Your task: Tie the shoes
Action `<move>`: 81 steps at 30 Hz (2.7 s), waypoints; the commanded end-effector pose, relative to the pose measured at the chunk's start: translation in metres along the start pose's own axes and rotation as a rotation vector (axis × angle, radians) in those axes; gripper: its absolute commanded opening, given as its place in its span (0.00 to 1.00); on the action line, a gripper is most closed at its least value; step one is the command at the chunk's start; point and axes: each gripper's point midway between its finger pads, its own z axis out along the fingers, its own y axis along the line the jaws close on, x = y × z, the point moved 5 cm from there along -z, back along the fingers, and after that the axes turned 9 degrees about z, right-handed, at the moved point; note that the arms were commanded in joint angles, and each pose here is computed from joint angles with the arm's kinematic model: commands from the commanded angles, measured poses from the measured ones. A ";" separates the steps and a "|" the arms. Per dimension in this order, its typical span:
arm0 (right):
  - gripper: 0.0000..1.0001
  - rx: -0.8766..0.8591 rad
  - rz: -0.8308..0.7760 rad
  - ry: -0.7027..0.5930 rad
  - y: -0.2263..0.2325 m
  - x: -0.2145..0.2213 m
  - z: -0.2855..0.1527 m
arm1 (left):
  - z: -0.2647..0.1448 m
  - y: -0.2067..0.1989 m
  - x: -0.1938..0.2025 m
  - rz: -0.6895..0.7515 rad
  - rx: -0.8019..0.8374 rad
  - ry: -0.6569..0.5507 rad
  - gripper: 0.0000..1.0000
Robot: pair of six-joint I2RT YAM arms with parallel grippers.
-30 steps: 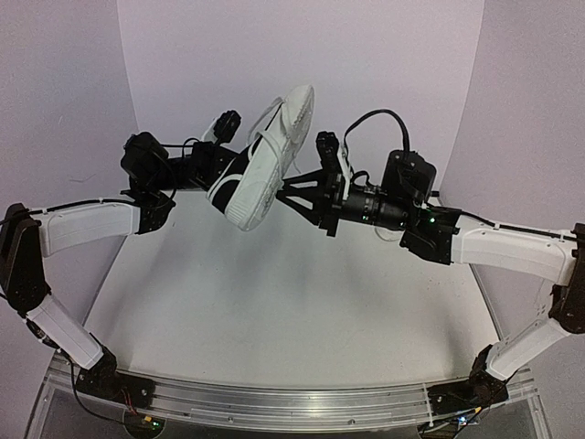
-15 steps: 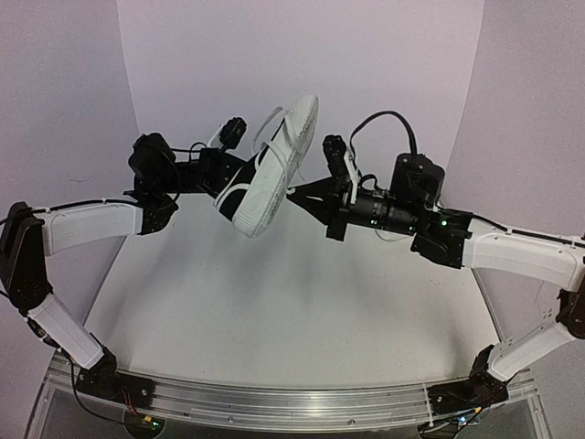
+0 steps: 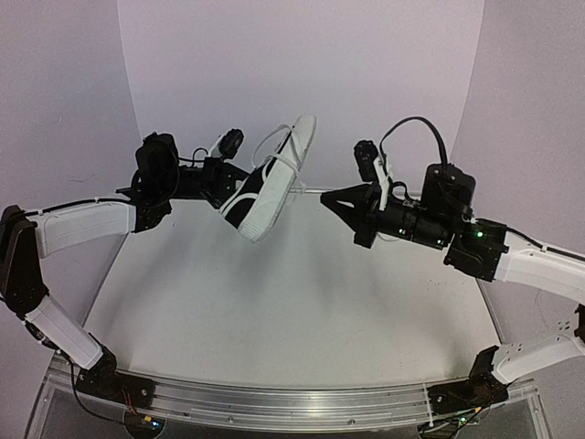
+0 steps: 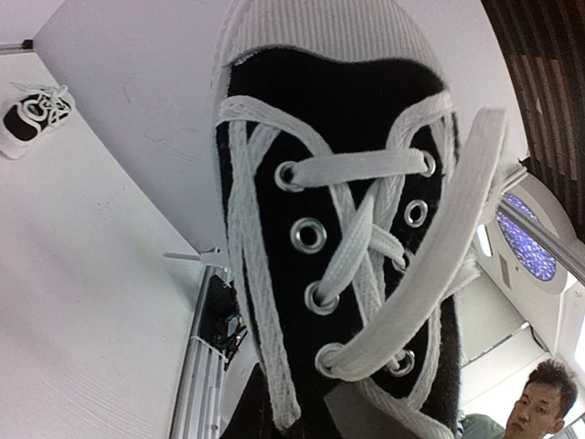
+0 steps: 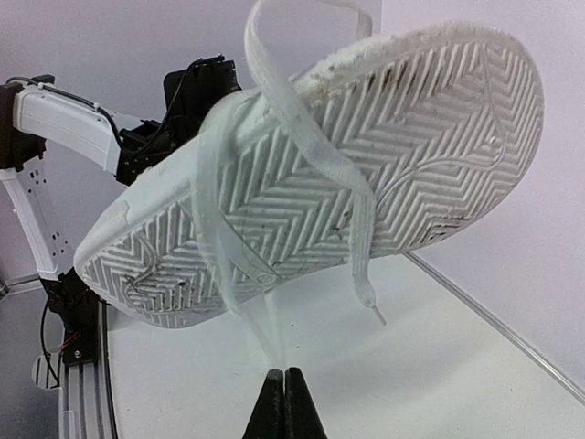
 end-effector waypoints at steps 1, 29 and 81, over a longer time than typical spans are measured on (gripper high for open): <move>0.00 0.057 -0.011 -0.151 0.000 -0.051 -0.029 | -0.015 -0.009 -0.021 0.117 -0.079 -0.072 0.00; 0.53 -0.135 -0.004 0.002 0.000 0.012 0.060 | -0.013 -0.011 -0.011 0.059 0.055 -0.058 0.00; 0.00 -0.047 0.376 0.505 -0.025 0.194 0.091 | -0.041 0.209 0.159 -0.365 -0.598 0.211 0.57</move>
